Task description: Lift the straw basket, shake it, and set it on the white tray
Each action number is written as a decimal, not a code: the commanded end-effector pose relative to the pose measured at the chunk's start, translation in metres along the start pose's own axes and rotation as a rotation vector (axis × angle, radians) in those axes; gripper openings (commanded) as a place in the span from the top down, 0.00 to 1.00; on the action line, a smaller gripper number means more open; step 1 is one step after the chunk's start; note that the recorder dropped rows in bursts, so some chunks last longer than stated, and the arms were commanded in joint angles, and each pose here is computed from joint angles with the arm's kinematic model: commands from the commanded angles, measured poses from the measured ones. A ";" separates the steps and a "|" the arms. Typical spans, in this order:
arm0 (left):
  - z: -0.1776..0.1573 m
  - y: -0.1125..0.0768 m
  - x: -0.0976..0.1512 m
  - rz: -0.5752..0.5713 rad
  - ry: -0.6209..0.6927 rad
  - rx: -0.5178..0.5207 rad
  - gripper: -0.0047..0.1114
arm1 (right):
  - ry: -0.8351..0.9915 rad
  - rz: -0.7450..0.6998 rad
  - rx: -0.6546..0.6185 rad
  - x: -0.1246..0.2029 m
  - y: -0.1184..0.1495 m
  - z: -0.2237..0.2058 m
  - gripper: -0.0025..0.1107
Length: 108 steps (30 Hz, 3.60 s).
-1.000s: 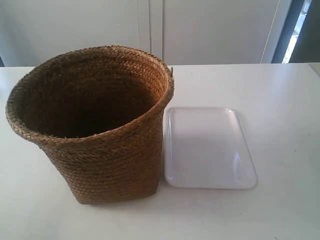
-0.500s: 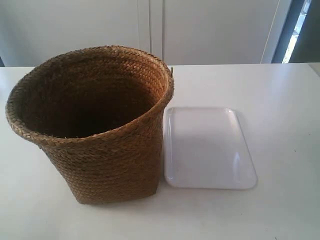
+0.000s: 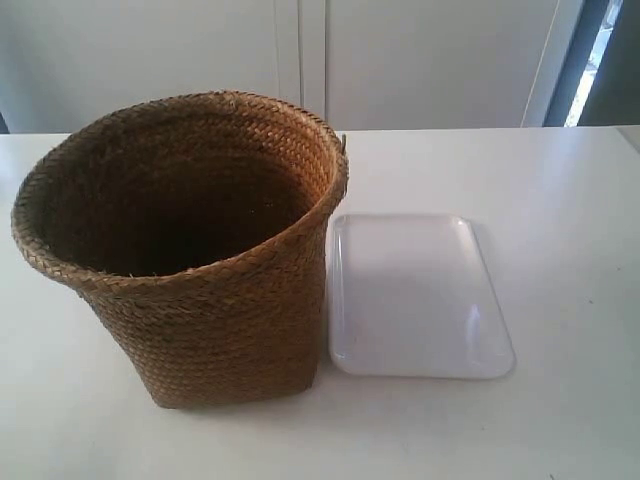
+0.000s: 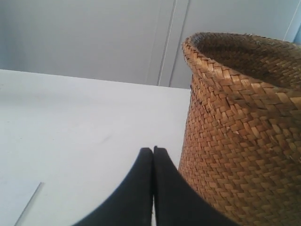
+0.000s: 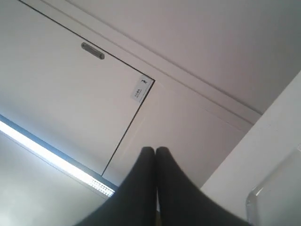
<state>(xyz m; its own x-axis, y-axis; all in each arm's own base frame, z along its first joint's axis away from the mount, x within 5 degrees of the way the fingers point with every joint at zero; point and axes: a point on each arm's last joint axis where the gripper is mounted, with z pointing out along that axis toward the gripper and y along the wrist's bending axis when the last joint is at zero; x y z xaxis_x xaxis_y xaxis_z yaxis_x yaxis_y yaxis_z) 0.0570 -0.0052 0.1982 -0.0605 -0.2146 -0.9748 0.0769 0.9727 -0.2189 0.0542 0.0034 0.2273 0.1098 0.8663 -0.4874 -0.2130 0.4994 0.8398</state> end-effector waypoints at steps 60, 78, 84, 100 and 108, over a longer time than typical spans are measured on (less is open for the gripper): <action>0.208 0.020 -0.237 0.770 0.098 -0.471 0.96 | 1.126 -1.092 0.730 -0.077 0.067 0.279 0.98; 0.166 -0.041 -0.277 -0.115 0.167 0.866 0.96 | 1.070 -1.099 0.692 -0.078 0.070 0.283 0.98; 0.184 0.016 -0.246 0.152 0.802 0.182 0.96 | 1.059 -1.054 0.651 -0.074 0.073 0.285 0.98; 0.188 0.000 -0.247 -0.010 0.791 0.216 0.96 | 1.179 -0.800 0.193 -0.005 0.120 0.287 0.59; 0.188 -0.029 -0.226 0.131 0.986 0.176 0.56 | 1.290 -0.798 0.236 0.025 0.122 0.282 0.41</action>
<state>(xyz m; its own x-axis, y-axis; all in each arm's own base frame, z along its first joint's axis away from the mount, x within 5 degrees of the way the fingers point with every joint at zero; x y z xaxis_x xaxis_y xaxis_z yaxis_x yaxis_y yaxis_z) 0.2604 0.0089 0.4184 -0.8041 0.1019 -0.5857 0.2800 0.9340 -0.2219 0.3034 0.0840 0.3929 -0.7674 -0.1483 -0.6238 -0.3649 0.9010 0.2347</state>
